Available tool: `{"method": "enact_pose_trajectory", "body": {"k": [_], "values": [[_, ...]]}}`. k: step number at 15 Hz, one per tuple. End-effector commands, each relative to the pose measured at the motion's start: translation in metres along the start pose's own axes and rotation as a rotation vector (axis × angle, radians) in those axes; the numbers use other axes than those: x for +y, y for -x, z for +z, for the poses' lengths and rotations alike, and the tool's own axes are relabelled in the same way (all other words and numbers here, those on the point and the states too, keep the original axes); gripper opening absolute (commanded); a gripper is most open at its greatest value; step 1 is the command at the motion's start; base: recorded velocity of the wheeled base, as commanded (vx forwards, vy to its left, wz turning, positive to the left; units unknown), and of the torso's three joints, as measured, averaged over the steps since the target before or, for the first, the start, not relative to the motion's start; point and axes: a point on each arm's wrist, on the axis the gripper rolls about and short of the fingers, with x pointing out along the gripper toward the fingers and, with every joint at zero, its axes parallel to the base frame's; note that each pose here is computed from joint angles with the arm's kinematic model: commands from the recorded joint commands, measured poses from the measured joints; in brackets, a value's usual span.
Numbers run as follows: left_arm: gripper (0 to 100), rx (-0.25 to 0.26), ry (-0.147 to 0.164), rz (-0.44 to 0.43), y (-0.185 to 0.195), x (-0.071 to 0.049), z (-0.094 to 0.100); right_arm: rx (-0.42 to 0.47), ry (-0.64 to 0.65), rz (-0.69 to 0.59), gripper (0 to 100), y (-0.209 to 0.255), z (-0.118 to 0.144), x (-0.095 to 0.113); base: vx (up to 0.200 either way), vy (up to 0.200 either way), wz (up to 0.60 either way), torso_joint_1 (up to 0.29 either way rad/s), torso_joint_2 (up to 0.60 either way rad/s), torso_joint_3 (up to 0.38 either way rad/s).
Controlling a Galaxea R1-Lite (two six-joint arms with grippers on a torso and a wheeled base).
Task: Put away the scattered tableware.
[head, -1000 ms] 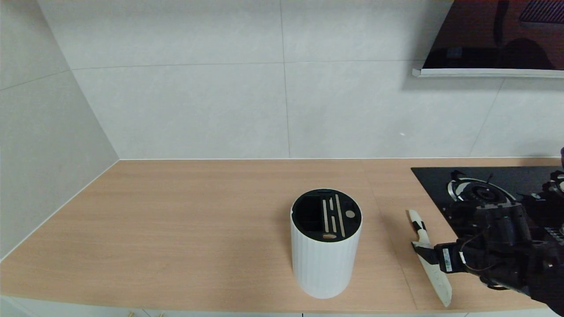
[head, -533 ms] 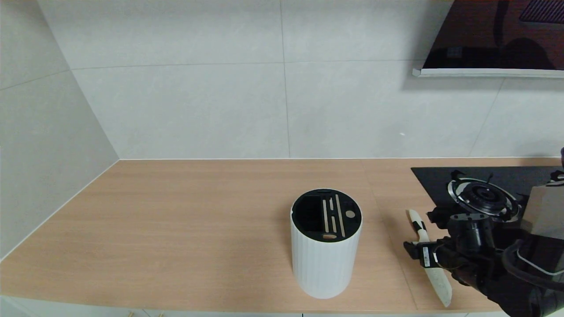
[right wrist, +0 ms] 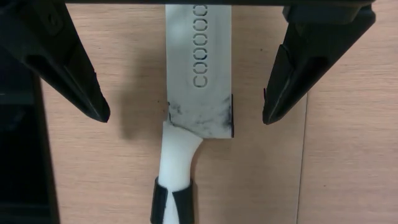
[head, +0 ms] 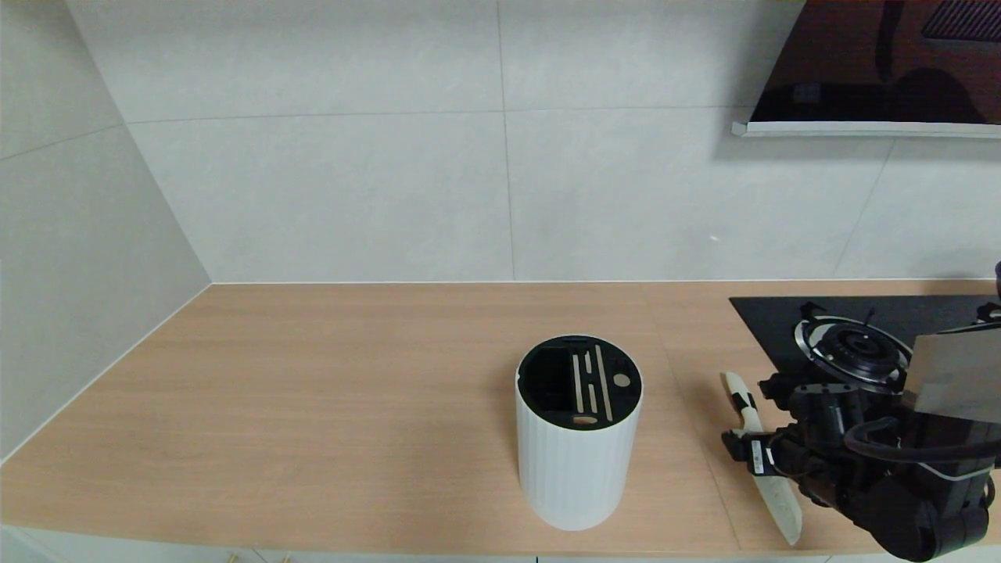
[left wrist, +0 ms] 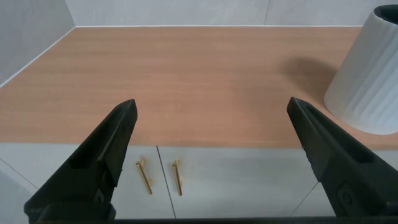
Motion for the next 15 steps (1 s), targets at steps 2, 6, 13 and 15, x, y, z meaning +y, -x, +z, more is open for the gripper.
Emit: {"method": "enact_pose_trajectory", "body": {"k": [2, 6, 13, 15], "values": [[100, 0.000, 0.001, 0.000, -0.0001, 0.0000, 0.0002, 0.011, -0.001, -0.002, 100, -0.0049, -0.0034, 0.0004, 0.000, 0.000, 0.00, 0.000, 0.00, 0.000], [100, 0.000, 0.001, 0.000, -0.0001, 0.0000, 0.0002, 0.011, 0.000, -0.003, 100, -0.0061, -0.0035, 0.0012, 0.000, 0.000, 0.00, 0.000, 0.00, 0.000], [100, 0.000, 0.001, 0.000, -0.0001, 0.0000, 0.0002, 0.022, 0.002, -0.002, 100, -0.0073, -0.0064, 0.0013, 0.000, 0.000, 0.00, 0.000, 0.00, 0.000], [100, 0.000, 0.001, 0.000, -0.0001, 0.0000, 0.0002, 0.022, 0.001, -0.003, 0, -0.0079, -0.0064, 0.0010, 0.000, 0.000, 0.00, 0.000, 0.00, 0.000]]}}
